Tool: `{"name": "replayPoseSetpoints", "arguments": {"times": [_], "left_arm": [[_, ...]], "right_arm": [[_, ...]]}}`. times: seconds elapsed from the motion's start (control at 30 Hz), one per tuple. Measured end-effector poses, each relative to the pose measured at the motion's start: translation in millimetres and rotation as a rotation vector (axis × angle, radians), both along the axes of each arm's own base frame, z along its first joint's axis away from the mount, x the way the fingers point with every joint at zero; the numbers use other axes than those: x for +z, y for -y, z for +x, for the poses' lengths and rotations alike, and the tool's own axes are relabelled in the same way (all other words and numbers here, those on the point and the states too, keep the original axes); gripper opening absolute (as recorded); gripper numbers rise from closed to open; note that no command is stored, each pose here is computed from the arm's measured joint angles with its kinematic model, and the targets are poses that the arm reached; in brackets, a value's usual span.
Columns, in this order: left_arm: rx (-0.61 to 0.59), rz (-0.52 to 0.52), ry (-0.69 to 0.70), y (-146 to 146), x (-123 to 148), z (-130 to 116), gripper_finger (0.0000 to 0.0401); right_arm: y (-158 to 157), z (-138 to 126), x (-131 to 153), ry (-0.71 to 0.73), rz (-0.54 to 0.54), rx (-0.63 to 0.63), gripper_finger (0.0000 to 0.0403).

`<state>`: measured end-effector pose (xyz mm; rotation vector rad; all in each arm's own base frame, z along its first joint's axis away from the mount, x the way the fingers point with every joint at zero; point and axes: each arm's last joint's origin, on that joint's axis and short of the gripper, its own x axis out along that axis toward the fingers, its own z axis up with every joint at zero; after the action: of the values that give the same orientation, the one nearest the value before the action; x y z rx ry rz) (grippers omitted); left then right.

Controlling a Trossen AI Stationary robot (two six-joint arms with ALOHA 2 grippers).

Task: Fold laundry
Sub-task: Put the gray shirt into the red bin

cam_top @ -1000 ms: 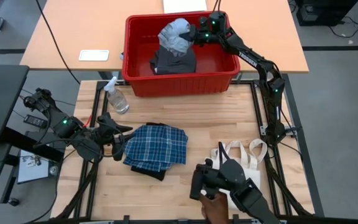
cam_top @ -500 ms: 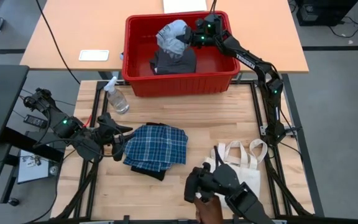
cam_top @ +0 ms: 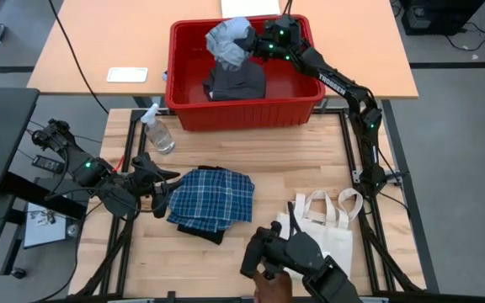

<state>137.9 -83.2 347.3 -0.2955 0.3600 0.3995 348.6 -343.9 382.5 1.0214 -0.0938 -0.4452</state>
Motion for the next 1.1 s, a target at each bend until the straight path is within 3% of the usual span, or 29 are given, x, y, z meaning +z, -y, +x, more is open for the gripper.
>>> {"name": "replayPoseSetpoints", "arguments": {"times": [0.3, 0.63, 0.8, 1.1], "left_arm": [[-0.005, 0.016, -0.012, -0.4, -0.6, -0.4, 0.0144], [-0.005, 0.016, -0.011, -0.3, -0.6, -0.4, 0.0144], [-0.005, 0.015, -0.01, -0.3, -0.5, -0.4, 0.0144], [-0.004, 0.015, -0.01, -0.3, -0.5, -0.3, 0.0144]], "right_arm": [[-0.7, -6.7, 12.8, -0.044, -0.006, -0.026, 0.0083], [1.1, -6.0, -4.5, -0.118, 0.023, -0.06, 0.0083], [4.8, -6.3, -30.0, -0.181, 0.033, -0.016, 0.0083], [10.3, -16.1, -112.2, -0.271, 0.218, 0.007, 0.0086]]}}
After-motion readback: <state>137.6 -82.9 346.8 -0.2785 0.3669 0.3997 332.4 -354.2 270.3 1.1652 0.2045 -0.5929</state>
